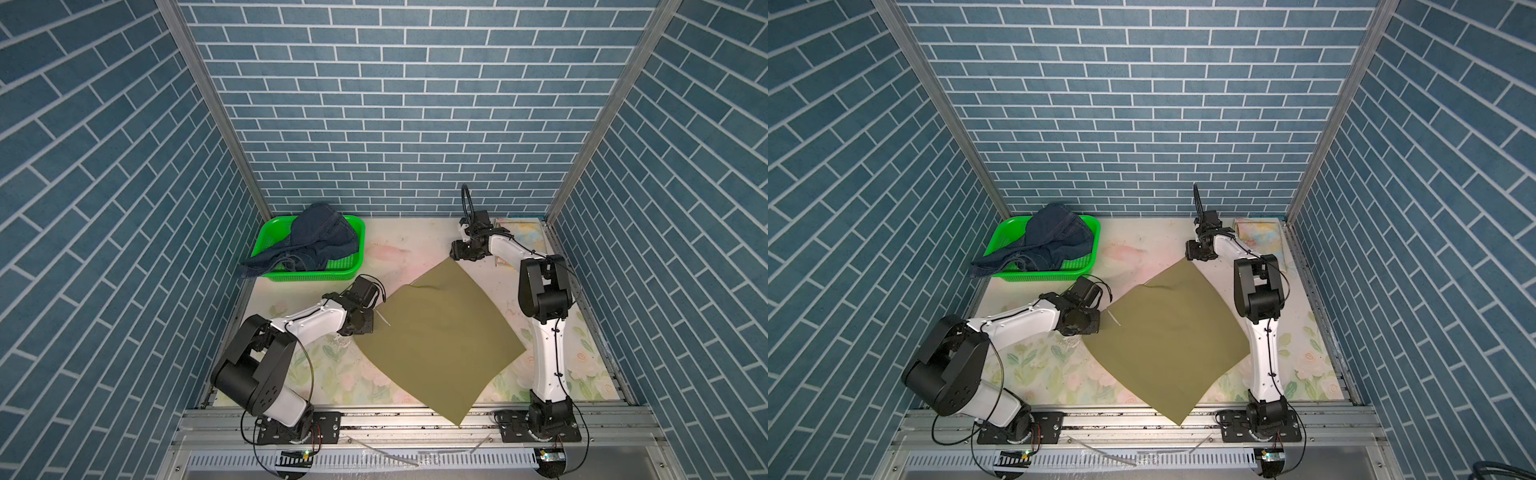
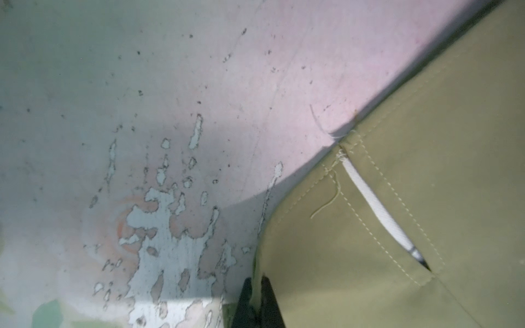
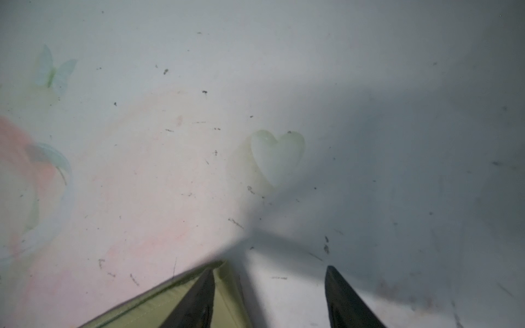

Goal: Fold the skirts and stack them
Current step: 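Lift the khaki skirt by its edges with both grippers toward the far wall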

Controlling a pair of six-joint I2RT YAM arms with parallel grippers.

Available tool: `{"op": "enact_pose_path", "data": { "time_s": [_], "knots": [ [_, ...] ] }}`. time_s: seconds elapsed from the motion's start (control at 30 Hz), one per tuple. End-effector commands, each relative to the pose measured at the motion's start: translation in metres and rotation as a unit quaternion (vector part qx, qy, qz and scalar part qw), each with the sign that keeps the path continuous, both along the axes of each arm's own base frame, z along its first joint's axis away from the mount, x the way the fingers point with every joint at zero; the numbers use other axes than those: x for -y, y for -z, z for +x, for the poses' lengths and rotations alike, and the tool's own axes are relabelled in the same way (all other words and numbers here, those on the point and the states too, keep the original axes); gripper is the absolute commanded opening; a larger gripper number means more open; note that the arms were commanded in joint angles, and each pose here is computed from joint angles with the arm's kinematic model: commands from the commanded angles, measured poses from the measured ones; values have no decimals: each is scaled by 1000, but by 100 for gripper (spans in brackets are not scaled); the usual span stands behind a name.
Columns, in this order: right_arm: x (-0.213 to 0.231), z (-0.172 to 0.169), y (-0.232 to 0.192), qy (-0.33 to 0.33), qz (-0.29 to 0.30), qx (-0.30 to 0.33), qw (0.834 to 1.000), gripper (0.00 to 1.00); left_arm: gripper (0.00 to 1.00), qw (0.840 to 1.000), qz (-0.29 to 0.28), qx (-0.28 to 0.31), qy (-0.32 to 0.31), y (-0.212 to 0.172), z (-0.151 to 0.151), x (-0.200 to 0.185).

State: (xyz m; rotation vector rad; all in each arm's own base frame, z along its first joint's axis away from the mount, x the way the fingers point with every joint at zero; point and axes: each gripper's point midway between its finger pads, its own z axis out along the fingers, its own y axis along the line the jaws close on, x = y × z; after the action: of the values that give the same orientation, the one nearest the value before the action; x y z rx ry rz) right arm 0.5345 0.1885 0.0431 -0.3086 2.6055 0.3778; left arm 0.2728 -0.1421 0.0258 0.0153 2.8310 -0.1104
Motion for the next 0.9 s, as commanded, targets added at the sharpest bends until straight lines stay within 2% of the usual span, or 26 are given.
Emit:
{"op": "enact_pose_path", "data": {
  "time_s": [0.0, 0.23, 0.33, 0.4, 0.5, 0.53, 0.63, 0.73, 0.87],
  "knots": [
    [-13, -8, 0, -32, 15, 0, 999, 61, 0, 1000, 3, -4, 0, -3, 3, -1],
    [-23, -24, 13, -45, 18, -19, 999, 57, 0, 1000, 1, -2, 0, -5, 6, 0],
    [-24, -28, 22, -44, 22, -29, 998, 51, 0, 1000, -2, -1, 0, -6, 6, 1],
    [-26, -31, 25, -46, 26, -33, 998, 38, 0, 1000, 0, -1, 0, -7, 6, 1],
    [-28, -30, 14, -46, 31, -24, 998, 4, 0, 1000, -1, 6, 0, -12, 9, 1],
    [-29, -29, 7, -46, 34, -18, 998, 0, 0, 1000, -3, 9, 0, -15, 11, 3],
    [-29, -24, -25, -43, 39, 10, 998, 0, 0, 1000, -15, 24, 1, -30, 22, 10],
    [-19, -23, -75, -30, 31, 55, 998, 0, 0, 998, -33, 47, 7, -54, 35, 20],
    [7, -23, -136, 21, 18, 105, 994, 0, 0, 995, -47, 89, 24, -97, 60, 33]
  ]
}}
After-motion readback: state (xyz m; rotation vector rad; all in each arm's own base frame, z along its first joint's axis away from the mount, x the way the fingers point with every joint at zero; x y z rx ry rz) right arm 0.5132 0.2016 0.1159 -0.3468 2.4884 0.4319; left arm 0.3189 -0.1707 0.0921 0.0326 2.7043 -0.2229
